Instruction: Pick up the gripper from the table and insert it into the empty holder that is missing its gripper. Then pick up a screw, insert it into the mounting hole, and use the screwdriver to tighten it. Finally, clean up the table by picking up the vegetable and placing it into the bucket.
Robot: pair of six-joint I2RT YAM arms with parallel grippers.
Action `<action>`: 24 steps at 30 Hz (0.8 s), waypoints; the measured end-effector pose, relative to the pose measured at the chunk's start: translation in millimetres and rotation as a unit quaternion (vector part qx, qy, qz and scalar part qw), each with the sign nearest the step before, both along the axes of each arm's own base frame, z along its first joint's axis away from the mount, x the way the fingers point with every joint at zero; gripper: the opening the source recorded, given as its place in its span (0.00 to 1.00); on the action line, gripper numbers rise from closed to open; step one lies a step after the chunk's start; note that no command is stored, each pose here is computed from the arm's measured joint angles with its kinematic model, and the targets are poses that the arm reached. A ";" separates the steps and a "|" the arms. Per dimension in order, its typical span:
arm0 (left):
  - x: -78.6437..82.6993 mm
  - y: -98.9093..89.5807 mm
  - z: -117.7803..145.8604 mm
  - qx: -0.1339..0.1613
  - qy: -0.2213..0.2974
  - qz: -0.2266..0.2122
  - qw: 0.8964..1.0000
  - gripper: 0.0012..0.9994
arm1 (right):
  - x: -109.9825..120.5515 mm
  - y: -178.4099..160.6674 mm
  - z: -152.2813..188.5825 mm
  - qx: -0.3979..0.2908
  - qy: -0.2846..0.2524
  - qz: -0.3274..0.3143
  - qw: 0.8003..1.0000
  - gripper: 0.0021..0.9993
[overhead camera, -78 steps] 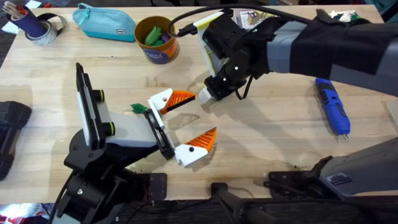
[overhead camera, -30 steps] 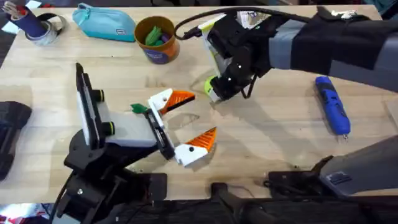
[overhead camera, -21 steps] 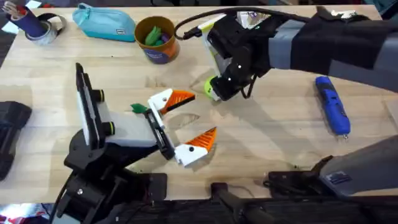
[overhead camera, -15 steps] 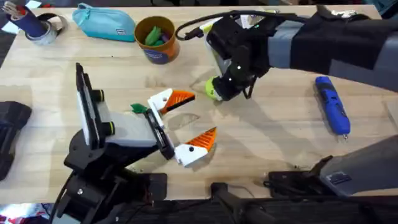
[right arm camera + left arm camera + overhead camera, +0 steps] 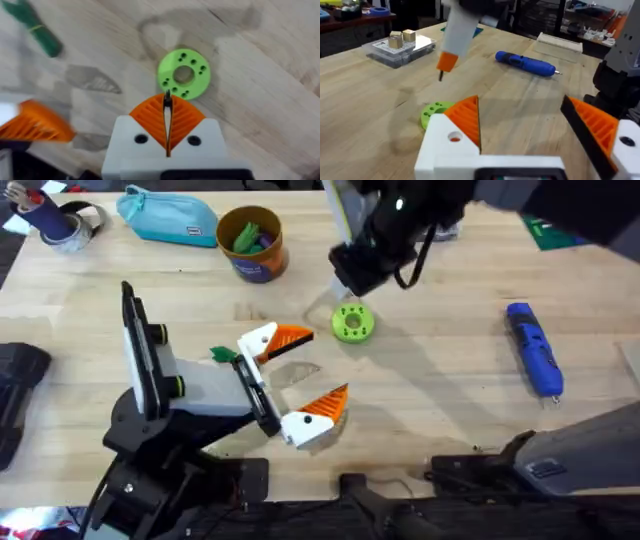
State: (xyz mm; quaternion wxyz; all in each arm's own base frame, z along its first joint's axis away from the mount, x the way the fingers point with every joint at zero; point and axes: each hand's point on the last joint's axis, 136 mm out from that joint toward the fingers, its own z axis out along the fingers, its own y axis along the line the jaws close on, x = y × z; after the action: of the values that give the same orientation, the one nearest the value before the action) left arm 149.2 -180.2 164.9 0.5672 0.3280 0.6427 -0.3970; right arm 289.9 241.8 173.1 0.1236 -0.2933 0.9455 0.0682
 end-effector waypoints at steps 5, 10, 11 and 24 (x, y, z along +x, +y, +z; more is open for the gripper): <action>0.0 0.0 0.0 0.000 0.000 0.000 1.000 0.99 | -15.1 33.4 34.6 0.052 -0.007 0.052 0.997 0.00; 0.0 0.0 0.0 0.000 0.000 0.000 1.000 0.99 | -43.9 64.6 55.2 0.094 0.006 0.110 0.990 0.00; 0.0 0.0 0.0 0.000 0.000 0.000 1.000 0.99 | -50.0 69.0 56.7 0.100 0.012 0.120 0.988 0.00; 0.0 0.0 0.0 0.000 0.000 0.000 1.000 0.99 | -90.5 96.1 62.7 0.142 0.052 0.192 0.970 0.00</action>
State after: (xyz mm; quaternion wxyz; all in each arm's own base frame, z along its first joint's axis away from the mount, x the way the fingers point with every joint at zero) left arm 149.2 -180.2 164.9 0.5672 0.3280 0.6427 -0.3970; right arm 199.4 337.9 235.7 0.0989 -0.4448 0.8574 0.2392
